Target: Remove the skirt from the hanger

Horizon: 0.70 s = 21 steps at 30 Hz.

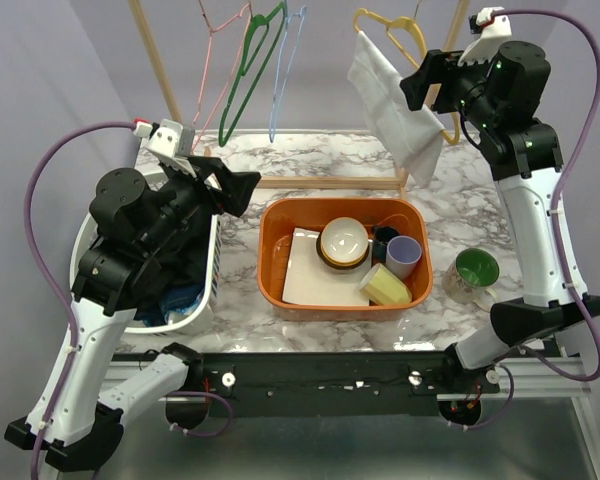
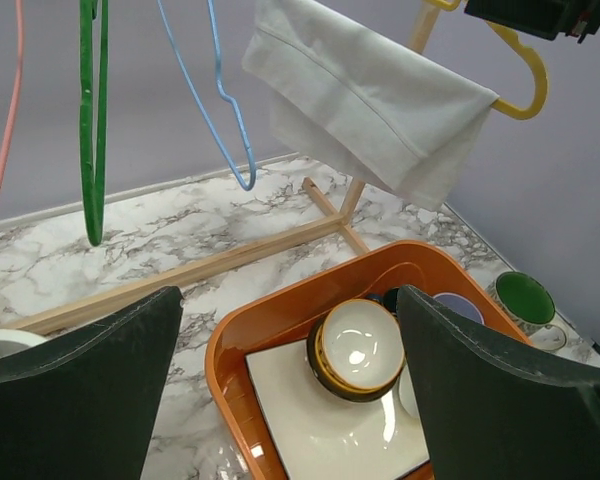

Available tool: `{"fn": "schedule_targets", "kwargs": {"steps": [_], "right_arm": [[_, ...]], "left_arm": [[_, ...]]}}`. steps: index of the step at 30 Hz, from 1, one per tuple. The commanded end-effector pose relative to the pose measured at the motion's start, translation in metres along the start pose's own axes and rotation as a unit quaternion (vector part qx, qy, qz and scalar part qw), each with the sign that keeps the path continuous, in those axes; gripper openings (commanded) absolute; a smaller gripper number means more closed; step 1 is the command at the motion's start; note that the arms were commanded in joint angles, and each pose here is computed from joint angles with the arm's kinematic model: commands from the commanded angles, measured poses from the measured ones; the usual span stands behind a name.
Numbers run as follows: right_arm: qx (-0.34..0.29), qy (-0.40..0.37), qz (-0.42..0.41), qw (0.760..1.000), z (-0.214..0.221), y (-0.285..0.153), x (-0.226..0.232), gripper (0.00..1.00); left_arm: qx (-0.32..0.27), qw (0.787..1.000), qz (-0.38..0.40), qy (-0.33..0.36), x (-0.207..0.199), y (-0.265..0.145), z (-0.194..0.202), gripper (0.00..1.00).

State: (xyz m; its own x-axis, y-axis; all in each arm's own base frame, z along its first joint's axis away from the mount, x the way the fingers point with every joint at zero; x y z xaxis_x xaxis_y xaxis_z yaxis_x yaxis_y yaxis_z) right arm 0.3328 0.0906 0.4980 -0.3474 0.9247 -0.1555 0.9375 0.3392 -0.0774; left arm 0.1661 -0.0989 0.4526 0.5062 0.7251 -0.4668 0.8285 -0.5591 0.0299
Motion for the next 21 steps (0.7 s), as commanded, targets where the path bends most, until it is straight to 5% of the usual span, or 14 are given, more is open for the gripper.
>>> {"fn": "schedule_targets", "kwargs": {"steps": [1,11,21], "right_arm": [[-0.003,0.001,-0.02,1.0,0.006,0.012,-0.001,0.92],[0.007,0.004,-0.042,0.999,0.015,0.032,0.001,0.82],[-0.011,0.004,-0.016,1.0,0.013,0.049,-0.005,0.59]], "left_arm": [[0.001,1.0,-0.008,0.005,0.002,-0.005,0.004,0.99],[-0.006,1.0,-0.014,0.014,0.003,-0.004,0.001,0.99],[-0.003,1.0,-0.013,0.016,0.003,-0.001,0.001,0.99]]}}
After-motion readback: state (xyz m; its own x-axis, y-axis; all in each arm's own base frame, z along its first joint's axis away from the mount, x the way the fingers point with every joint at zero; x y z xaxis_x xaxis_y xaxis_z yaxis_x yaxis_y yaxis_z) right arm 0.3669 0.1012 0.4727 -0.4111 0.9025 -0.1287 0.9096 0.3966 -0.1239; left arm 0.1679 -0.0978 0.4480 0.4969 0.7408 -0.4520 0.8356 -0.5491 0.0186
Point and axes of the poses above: each gripper's point midway between its finger pads, its own y axis out along the fingers, its own x axis along the line the jaws close on, z = x × y, the point moved 10 cm from there along -y, back along the fingers, and after that the axes turned 15 degrees about -y, right-handed, at the moved point
